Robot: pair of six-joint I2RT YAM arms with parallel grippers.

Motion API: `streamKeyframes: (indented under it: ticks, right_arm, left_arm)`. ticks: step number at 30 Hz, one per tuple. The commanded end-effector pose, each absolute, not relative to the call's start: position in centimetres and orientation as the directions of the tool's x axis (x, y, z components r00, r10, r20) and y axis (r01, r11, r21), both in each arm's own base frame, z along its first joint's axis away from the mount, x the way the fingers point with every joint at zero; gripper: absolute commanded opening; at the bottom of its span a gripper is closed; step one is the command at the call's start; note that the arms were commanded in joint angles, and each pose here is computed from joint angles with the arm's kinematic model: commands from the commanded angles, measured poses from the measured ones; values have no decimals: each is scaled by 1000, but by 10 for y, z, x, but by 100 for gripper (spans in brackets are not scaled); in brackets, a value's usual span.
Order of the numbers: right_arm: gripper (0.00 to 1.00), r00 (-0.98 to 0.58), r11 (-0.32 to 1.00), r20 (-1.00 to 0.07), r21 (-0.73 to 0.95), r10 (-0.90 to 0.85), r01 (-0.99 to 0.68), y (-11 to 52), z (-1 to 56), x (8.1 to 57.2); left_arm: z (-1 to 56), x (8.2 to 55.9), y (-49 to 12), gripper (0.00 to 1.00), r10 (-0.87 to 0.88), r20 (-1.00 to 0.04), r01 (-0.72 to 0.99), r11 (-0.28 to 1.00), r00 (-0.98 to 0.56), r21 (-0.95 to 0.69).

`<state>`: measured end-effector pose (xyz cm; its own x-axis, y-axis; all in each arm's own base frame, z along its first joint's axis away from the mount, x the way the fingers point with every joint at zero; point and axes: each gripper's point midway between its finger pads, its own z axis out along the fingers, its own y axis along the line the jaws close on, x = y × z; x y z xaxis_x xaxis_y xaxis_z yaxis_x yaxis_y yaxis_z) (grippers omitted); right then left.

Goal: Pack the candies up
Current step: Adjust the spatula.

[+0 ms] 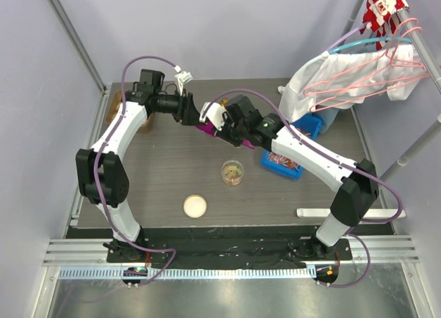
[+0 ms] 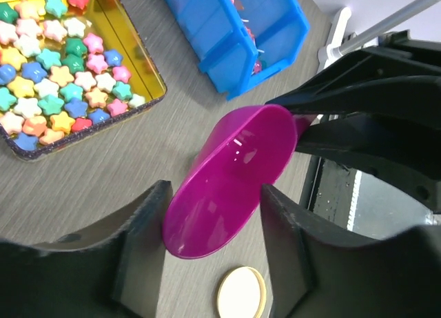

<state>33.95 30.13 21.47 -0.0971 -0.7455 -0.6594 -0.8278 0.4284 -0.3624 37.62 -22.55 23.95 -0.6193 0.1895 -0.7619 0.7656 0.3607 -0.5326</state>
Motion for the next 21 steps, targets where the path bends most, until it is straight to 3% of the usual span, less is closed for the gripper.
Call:
streamKeyframes:
  ticks: [1, 2, 4, 9, 10, 11, 14, 17, 21]
  right_arm:
    - [1, -29, 480, -710, -445, -704, -756, 301, 258, 347]
    - [1, -25, 476, -706, -450, -708, -755, 301, 258, 348]
    - [1, -22, 476, -698, -464, -716, -747, 300, 257, 348]
    - [1, -7, 467, -686, -488, -728, -737, 302, 255, 349]
    - [1, -6, 468, -687, -488, -727, -736, 303, 255, 349]
    - [1, -6, 470, -689, -488, -724, -735, 303, 256, 349]
    - [2, 0, 462, -689, -486, -725, -741, 304, 255, 348]
    - [12, 14, 449, -700, -473, -714, -758, 304, 259, 342]
    - [32, 33, 416, -725, -431, -688, -801, 306, 264, 330]
  left_arm:
    - [242, 369, -230, 52, 198, -749, 767, 299, -632, -568]
    - [243, 368, -231, 42, 200, -749, 768, 290, -632, -571]
    - [240, 368, -231, 32, 203, -741, 762, 289, -640, -579]
    - [239, 367, -232, 18, 198, -733, 755, 267, -651, -599]
    - [240, 366, -233, 5, 196, -729, 752, 263, -655, -605]
    - [240, 366, -234, 0, 195, -728, 750, 257, -657, -609]
    - [240, 363, -236, 0, 191, -722, 746, 224, -665, -627]
    - [242, 357, -239, 0, 183, -711, 734, 161, -679, -659]
    - [246, 351, -242, 0, 168, -696, 713, 71, -698, -698]
